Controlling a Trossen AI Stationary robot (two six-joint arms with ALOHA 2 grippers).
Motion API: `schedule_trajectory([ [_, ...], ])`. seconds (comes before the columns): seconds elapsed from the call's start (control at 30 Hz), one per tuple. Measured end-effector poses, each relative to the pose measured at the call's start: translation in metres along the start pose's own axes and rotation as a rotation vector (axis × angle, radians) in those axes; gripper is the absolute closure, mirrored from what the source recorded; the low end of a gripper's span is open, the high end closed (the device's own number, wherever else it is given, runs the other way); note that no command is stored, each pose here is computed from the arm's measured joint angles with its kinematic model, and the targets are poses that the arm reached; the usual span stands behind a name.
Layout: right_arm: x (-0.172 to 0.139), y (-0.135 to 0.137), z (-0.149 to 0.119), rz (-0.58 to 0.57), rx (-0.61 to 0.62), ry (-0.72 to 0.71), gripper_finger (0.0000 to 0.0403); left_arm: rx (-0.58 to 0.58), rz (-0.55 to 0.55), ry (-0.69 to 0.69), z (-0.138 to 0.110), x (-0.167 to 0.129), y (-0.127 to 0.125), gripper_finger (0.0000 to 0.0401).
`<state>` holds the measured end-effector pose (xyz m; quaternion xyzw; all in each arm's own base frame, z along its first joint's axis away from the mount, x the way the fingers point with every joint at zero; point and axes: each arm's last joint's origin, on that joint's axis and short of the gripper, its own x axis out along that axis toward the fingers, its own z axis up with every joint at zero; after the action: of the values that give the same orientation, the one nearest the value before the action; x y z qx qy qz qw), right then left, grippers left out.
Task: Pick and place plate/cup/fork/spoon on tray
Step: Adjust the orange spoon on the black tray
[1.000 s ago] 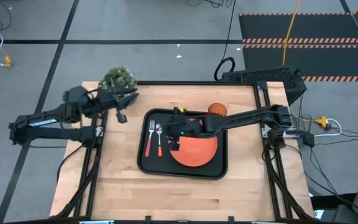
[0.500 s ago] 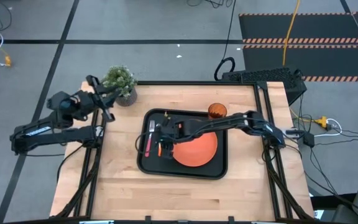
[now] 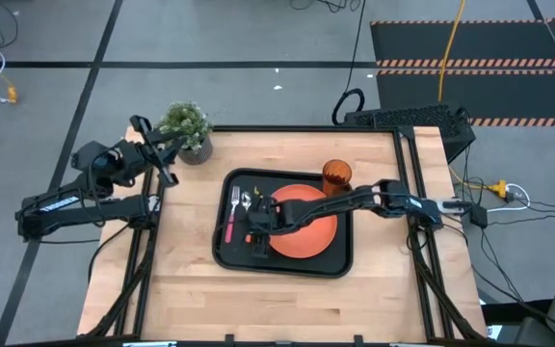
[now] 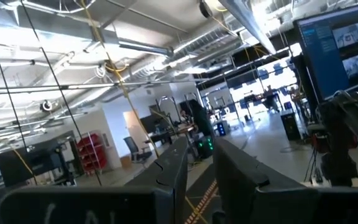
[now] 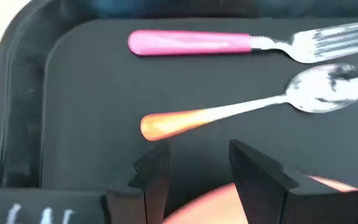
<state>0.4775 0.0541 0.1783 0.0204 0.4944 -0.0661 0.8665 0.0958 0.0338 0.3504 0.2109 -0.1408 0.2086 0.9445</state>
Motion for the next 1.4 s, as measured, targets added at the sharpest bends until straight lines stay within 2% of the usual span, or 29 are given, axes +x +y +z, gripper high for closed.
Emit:
schedule_trajectory([
  [0.27, 0.015, 0.010, -0.009, 0.033, -0.006, -0.101, 0.0245, 0.006, -0.005, 0.012, -0.001, 0.000, 0.000, 0.0320],
  [0.63, 0.021, 0.011, -0.015, 0.034, -0.068, -0.101, 0.0245, 0.004, -0.013, 0.033, -0.003, 0.000, -0.001, 0.0320],
  [0.87, 0.030, 0.013, -0.026, 0.109, -0.073, -0.093, 0.0245, -0.008, -0.024, 0.062, -0.006, 0.000, -0.002, 0.0320],
  [1.1, 0.030, 0.013, -0.025, 0.114, -0.092, -0.108, 0.0245, -0.029, -0.033, 0.087, -0.008, 0.000, -0.003, 0.0320],
  [1.27, 0.029, 0.015, -0.023, 0.217, -0.070, -0.107, 0.0245, -0.030, -0.039, 0.105, -0.010, 0.000, -0.004, 0.0320],
  [1.4, 0.029, 0.015, -0.022, 0.224, -0.062, -0.112, 0.0245, -0.044, -0.042, 0.114, -0.011, 0.000, -0.004, 0.0320],
])
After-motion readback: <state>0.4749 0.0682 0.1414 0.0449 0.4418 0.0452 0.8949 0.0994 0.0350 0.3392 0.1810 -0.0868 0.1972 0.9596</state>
